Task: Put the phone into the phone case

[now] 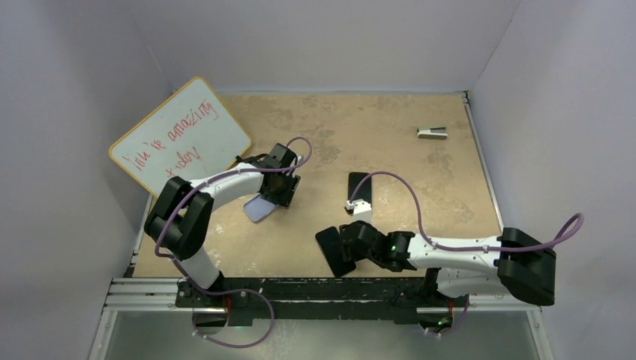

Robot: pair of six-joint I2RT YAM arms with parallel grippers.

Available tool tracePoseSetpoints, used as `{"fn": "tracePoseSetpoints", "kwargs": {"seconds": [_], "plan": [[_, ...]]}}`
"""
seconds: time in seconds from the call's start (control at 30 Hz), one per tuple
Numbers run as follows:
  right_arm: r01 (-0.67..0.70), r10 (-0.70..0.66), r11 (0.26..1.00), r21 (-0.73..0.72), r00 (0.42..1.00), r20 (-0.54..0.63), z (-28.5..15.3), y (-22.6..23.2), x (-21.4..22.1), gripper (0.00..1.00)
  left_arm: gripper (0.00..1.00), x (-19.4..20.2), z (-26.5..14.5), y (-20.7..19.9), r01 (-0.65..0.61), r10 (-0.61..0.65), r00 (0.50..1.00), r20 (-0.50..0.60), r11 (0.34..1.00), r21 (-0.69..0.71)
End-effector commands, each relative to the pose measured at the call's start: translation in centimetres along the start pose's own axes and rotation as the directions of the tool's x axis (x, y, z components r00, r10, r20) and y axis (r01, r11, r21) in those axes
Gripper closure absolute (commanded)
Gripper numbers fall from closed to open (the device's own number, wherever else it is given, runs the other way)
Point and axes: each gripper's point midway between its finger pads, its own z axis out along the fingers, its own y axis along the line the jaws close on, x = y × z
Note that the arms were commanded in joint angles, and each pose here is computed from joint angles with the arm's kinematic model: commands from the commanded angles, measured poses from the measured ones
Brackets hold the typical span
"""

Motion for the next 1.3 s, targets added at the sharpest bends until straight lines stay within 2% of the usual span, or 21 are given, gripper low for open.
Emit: {"fn": "tracePoseSetpoints", "kwargs": {"seconds": [0.0, 0.33, 0.5, 0.6, 0.7, 0.73, 0.87, 1.0, 1.1, 1.27], "plan": [[-0.022, 0.022, 1.000, -0.020, 1.000, 0.020, -0.2, 0.4, -0.3, 0.53, 0.55, -1.9, -1.2, 0.5, -0.034, 0.035, 0.998, 0.045, 0.999, -0.023], [-0.021, 0.022, 0.999, -0.033, 0.999, 0.032, -0.7, 0.8, -1.0, 0.45, 0.54, -0.2, 0.8, 0.5, -0.059, 0.059, 0.997, -0.056, 0.998, -0.002], [-0.026, 0.028, 0.999, -0.044, 0.998, 0.048, -0.9, 0.9, -1.4, 0.40, 0.67, -0.3, 0.8, 0.6, -0.045, 0.044, 0.998, -0.045, 0.999, -0.017], [-0.015, 0.018, 0.998, -0.054, 0.998, 0.057, -0.9, 1.2, -1.7, 0.28, 0.86, -0.3, 0.6, 0.5, -0.031, 0.030, 0.999, -0.037, 0.999, -0.021], [0.004, -0.001, 0.998, -0.065, 0.999, 0.049, -0.8, 1.6, -1.7, 0.16, 0.97, -0.5, 0.3, -0.1, -0.004, 0.004, 1.000, -0.020, 1.000, 0.005], [0.014, -0.011, 0.997, -0.074, 0.999, 0.047, -0.7, 1.9, -1.8, 0.12, 1.00, -0.6, 0.0, -0.4, 0.013, -0.013, 1.000, -0.008, 1.000, 0.021], [0.040, -0.037, 0.995, -0.096, 0.999, 0.029, -0.5, 2.8, -1.7, 0.02, 1.00, -1.5, -1.2, -2.2, 0.072, -0.076, 0.996, 0.039, 0.991, 0.110], [0.057, -0.056, 0.994, -0.089, 0.998, 0.011, 0.0, 3.4, -1.7, 0.01, 1.00, -2.0, -2.1, -3.2, 0.146, -0.159, 0.985, 0.069, 0.975, 0.164], [0.079, -0.080, 0.994, -0.074, 0.997, -0.008, 0.6, 3.7, -1.5, 0.05, 1.00, -1.9, -2.2, -4.3, 0.203, -0.223, 0.973, 0.066, 0.953, 0.226], [0.130, -0.130, 0.991, -0.002, 0.991, -0.027, 1.4, 3.7, -1.4, 0.07, 1.00, -1.9, -1.7, -5.5, 0.274, -0.305, 0.950, 0.063, 0.915, 0.295]]}}
